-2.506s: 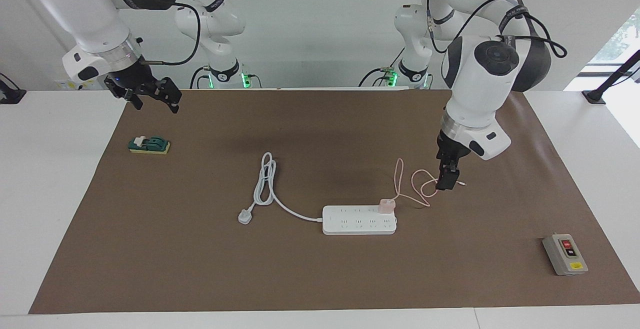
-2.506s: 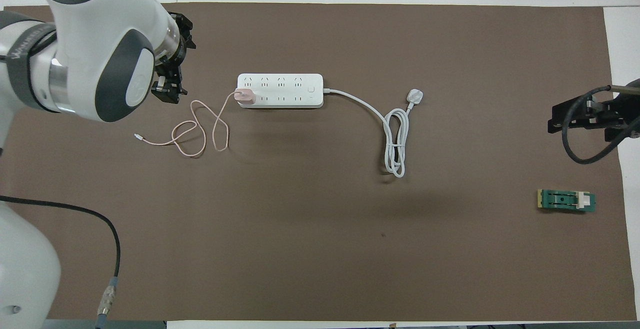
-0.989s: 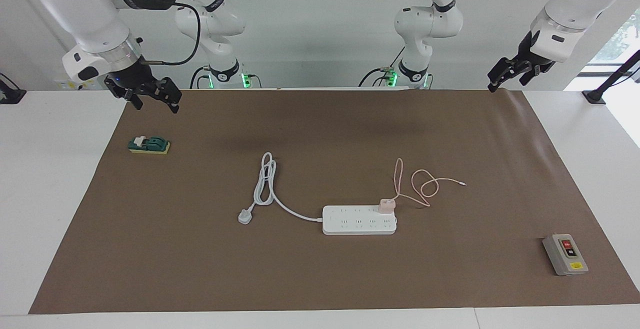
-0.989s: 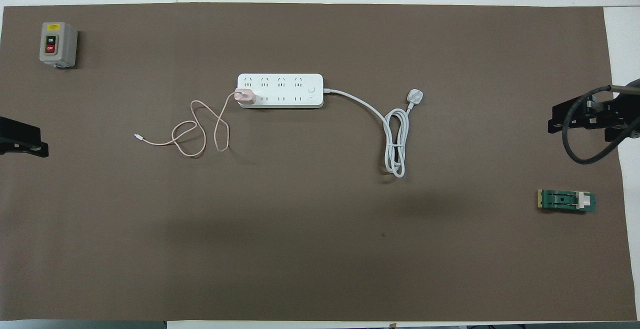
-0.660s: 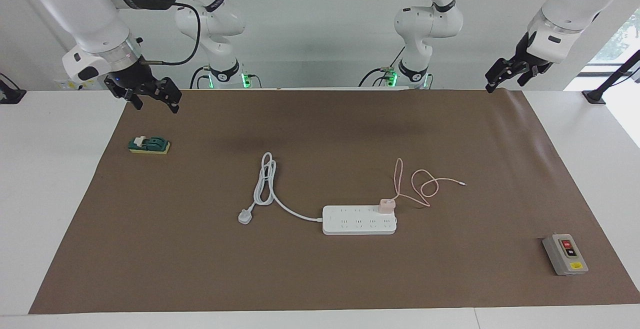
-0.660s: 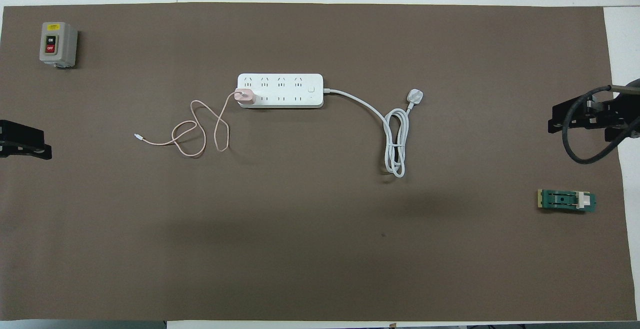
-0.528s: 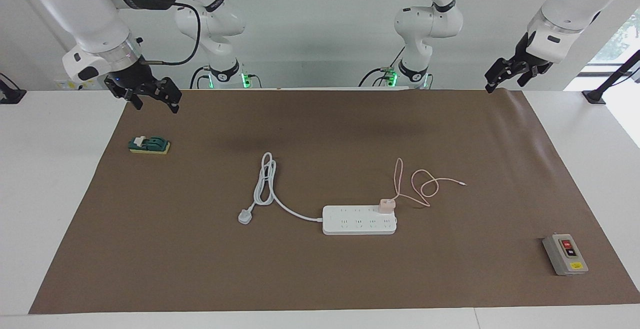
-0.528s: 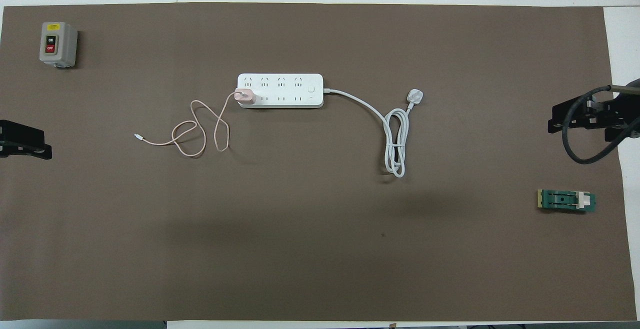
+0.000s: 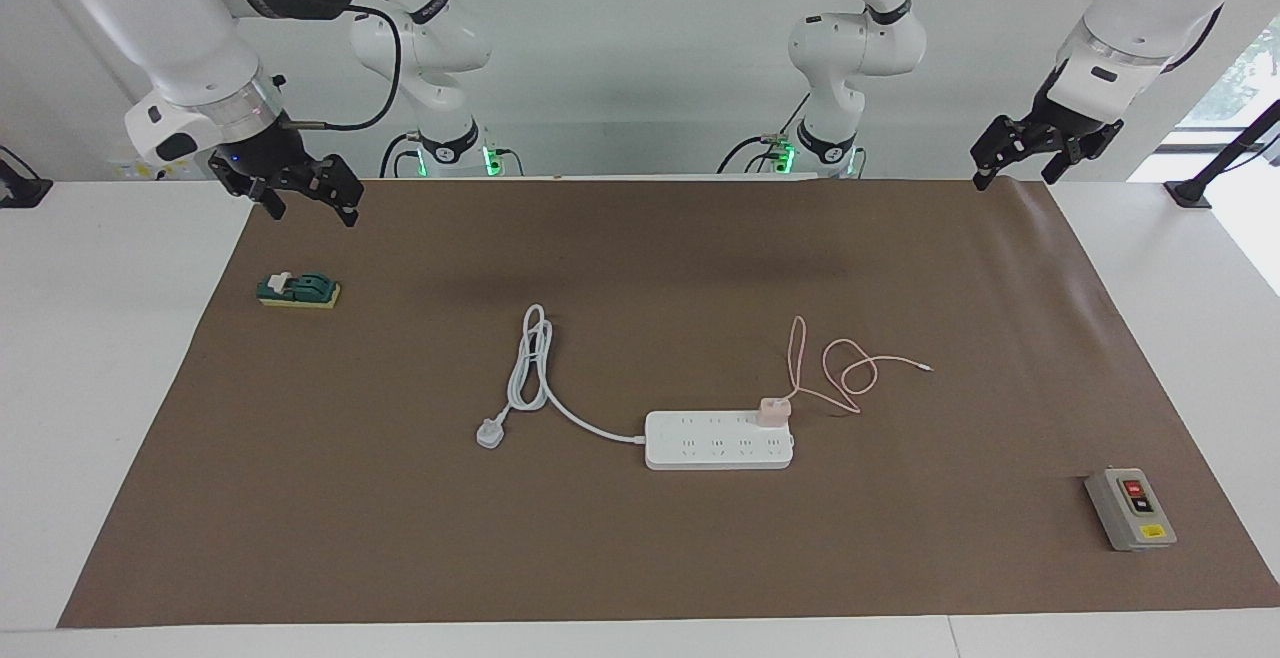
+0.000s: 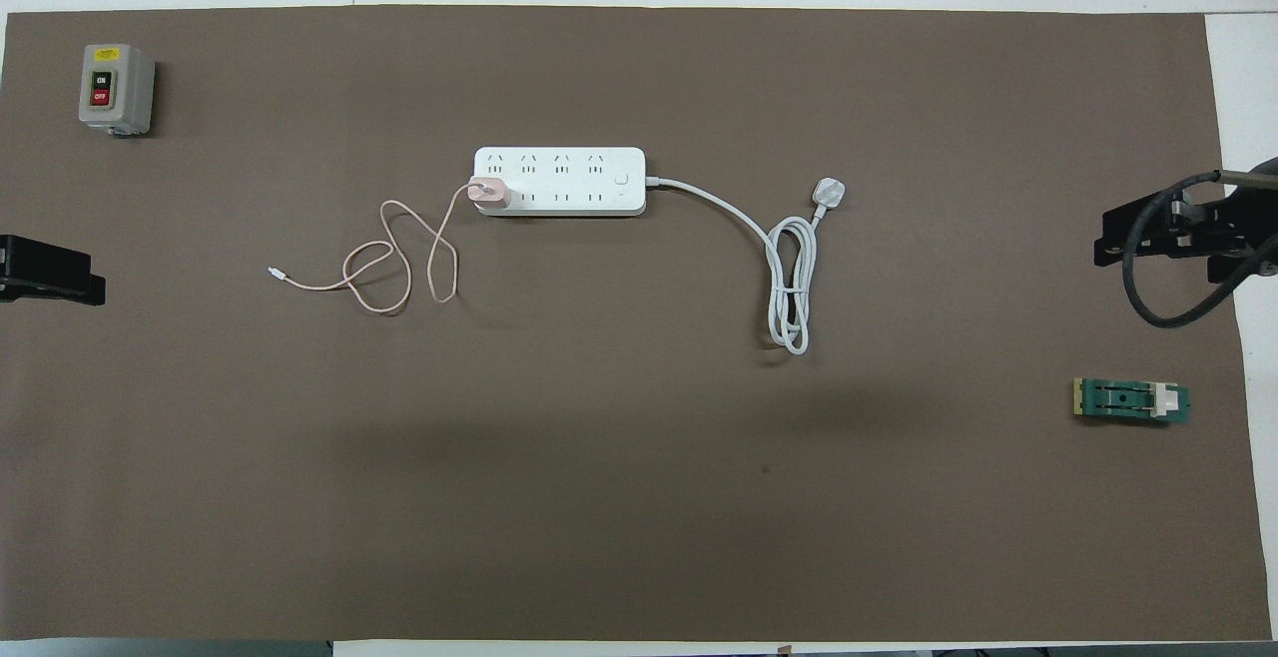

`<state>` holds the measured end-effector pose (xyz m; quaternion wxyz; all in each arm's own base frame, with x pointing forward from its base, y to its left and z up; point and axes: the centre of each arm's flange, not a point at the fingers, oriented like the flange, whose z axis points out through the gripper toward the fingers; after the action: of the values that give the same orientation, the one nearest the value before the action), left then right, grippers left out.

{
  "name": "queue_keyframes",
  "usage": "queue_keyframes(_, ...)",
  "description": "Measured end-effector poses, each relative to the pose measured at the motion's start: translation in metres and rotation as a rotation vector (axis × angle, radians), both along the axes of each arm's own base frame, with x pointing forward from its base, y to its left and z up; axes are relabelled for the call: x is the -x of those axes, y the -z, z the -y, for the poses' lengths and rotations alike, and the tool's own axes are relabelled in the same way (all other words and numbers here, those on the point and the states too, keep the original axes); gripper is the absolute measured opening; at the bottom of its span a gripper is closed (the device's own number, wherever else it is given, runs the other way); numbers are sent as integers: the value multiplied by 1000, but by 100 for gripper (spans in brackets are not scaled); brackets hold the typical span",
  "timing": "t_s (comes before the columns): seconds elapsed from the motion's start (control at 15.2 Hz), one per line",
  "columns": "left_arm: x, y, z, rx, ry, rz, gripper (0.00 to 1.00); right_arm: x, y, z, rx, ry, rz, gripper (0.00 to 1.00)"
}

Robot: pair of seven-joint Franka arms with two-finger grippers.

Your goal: Plug charger into power strip

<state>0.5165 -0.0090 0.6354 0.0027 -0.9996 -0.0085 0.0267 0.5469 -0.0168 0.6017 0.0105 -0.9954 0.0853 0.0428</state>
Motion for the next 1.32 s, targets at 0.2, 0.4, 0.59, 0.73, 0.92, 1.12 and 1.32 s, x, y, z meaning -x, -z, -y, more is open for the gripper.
queue_keyframes(0.2,-2,4,0,-1,2,-7,100,0,0,0,0,0,0,100)
queue_keyframes(0.4,-4,7,0,-1,1,-12,100,0,0,0,0,0,0,100)
queue_keyframes(0.59,-6,10,-9,-4,-15,-18,100,0,0,0,0,0,0,100)
queue_keyframes(0.73,-7,13,-13,-6,-21,-26,100,0,0,0,0,0,0,100)
queue_keyframes(0.92,-11,20,-11,-7,-17,-38,100,0,0,0,0,0,0,100)
queue_keyframes(1.12,-15,20,-7,-8,-11,-37,100,0,0,0,0,0,0,100)
queue_keyframes(1.32,-15,18,-6,-8,-4,-33,100,0,0,0,0,0,0,100)
